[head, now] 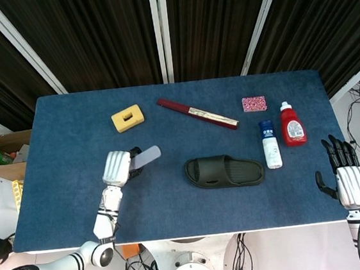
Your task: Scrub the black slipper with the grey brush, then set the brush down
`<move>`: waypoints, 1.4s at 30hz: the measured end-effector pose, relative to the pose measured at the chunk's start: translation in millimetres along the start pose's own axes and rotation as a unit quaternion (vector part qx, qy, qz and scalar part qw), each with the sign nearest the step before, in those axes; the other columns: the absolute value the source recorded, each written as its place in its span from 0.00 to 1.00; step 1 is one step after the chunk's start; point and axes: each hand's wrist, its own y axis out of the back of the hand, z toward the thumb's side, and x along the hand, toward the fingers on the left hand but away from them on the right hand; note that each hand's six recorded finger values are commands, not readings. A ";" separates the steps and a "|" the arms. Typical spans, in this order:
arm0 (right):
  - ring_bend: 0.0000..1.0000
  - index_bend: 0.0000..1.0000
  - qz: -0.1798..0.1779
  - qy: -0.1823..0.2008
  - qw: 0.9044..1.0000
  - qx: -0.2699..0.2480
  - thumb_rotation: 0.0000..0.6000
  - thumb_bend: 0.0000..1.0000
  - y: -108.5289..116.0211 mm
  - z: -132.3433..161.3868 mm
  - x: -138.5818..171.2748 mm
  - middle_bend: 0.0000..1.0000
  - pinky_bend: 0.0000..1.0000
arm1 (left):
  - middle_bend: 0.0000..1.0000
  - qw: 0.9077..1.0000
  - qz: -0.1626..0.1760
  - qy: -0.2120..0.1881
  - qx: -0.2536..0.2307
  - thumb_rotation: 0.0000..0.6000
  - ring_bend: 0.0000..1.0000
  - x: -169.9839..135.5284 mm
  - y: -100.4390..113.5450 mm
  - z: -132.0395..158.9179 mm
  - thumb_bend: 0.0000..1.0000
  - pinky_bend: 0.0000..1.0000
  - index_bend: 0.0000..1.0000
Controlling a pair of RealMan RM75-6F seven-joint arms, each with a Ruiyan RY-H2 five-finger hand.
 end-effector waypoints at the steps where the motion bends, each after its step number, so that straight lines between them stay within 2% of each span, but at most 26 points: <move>1: 0.00 0.00 0.000 -0.001 1.000 0.000 1.00 0.46 -0.2 -0.4 0.0 0.00 0.00 | 1.00 1.000 0.013 -0.002 -0.009 0.80 1.00 1.3 5.0 -3.0 0.14 1.00 1.00; 3: 0.00 0.00 0.002 -0.003 1.000 0.001 1.00 0.47 -0.9 -0.8 -0.3 0.00 0.00 | 1.00 0.998 0.047 -0.009 -0.031 0.27 1.00 4.0 18.3 -7.9 0.10 1.00 1.00; 4: 0.00 0.00 0.002 -0.002 1.000 0.001 1.00 0.48 -1.2 -0.5 -0.5 0.00 0.00 | 1.00 0.997 0.062 -0.014 -0.037 0.31 1.00 4.8 24.6 -10.1 0.10 1.00 1.00; 5: 0.00 0.00 0.003 -0.002 1.000 0.001 1.00 0.48 -1.6 0.4 -0.7 0.00 0.00 | 1.00 0.996 0.080 -0.018 -0.037 0.57 1.00 5.5 32.6 -14.0 0.10 1.00 1.00; 7: 0.00 0.00 0.003 0.001 1.000 0.000 1.00 0.48 -2.0 2.0 -0.8 0.00 0.00 | 1.00 0.995 0.096 -0.022 -0.031 0.97 1.00 6.2 40.7 -18.9 0.15 1.00 1.00; 8: 0.00 0.00 0.002 0.004 1.000 0.000 1.00 0.48 -2.1 3.1 -0.8 0.00 0.00 | 1.00 0.995 0.096 -0.023 -0.028 1.00 1.00 6.9 41.9 -19.5 0.20 1.00 1.00; 10: 0.00 0.00 0.002 0.005 1.000 0.001 1.00 0.48 -2.5 3.7 -0.7 0.00 0.00 | 1.00 0.996 0.088 -0.025 -0.024 1.00 1.00 8.0 39.5 -17.4 0.36 1.00 1.00; 11: 0.00 0.00 0.003 0.005 1.000 0.001 1.00 0.48 -2.7 4.0 -0.9 0.00 0.00 | 1.00 0.996 0.082 -0.028 -0.022 1.00 1.00 8.6 37.5 -14.5 0.40 1.00 1.00; 14: 0.00 0.00 0.004 0.007 1.000 0.001 1.00 0.48 -3.1 5.5 -1.5 0.00 0.00 | 1.00 0.996 0.076 -0.041 -0.018 1.00 1.00 9.0 36.5 -6.6 0.44 1.00 1.00; 16: 0.00 0.00 0.005 0.010 1.000 0.001 1.00 0.48 -3.6 7.1 -1.7 0.00 0.00 | 1.00 0.996 0.071 -0.041 -0.022 1.00 1.00 10.0 36.1 -6.4 0.56 1.00 1.00; 21: 0.00 0.00 0.008 0.032 0.999 -0.006 1.00 0.49 -8.9 17.5 -3.2 0.00 0.00 | 1.00 0.998 0.040 -0.050 -0.011 1.00 1.00 12.5 29.0 -1.0 0.69 1.00 1.00; 23: 0.00 0.00 0.014 0.050 0.999 -0.007 1.00 0.52 -13.3 25.6 -4.3 0.00 0.00 | 1.00 0.998 0.017 -0.060 -0.014 1.00 1.00 13.1 22.9 4.0 0.75 1.00 1.00; 27: 0.00 0.01 0.034 0.094 0.995 -0.003 1.00 0.61 -25.0 47.2 -7.3 0.00 0.00 | 1.00 0.995 -0.044 -0.080 -0.046 1.00 1.00 14.0 7.8 19.2 0.78 1.00 1.00; 30: 0.00 0.06 0.065 0.120 0.991 0.009 1.00 0.64 -38.2 61.2 -9.0 0.01 0.00 | 1.00 0.988 -0.100 -0.099 -0.057 1.00 1.00 16.0 -2.4 32.8 0.78 1.00 1.00; 34: 0.00 0.14 0.110 0.146 0.983 0.034 1.00 0.69 -59.5 76.3 -11.1 0.09 0.00 | 1.00 0.977 -0.167 -0.119 -0.062 1.00 1.00 19.6 -13.7 50.7 0.78 1.00 1.00; 37: 0.00 0.22 0.142 0.163 0.975 0.057 1.00 0.76 -77.5 86.5 -12.3 0.17 0.04 | 1.00 0.966 -0.214 -0.127 -0.070 1.00 1.00 22.0 -21.7 63.6 0.78 1.00 1.00; 42: 0.05 0.27 0.191 0.182 0.961 0.082 1.00 0.78 -105.5 98.9 -11.9 0.21 0.08 | 1.00 0.946 -0.283 -0.140 -0.071 1.00 1.00 27.4 -33.1 88.6 0.78 1.00 1.00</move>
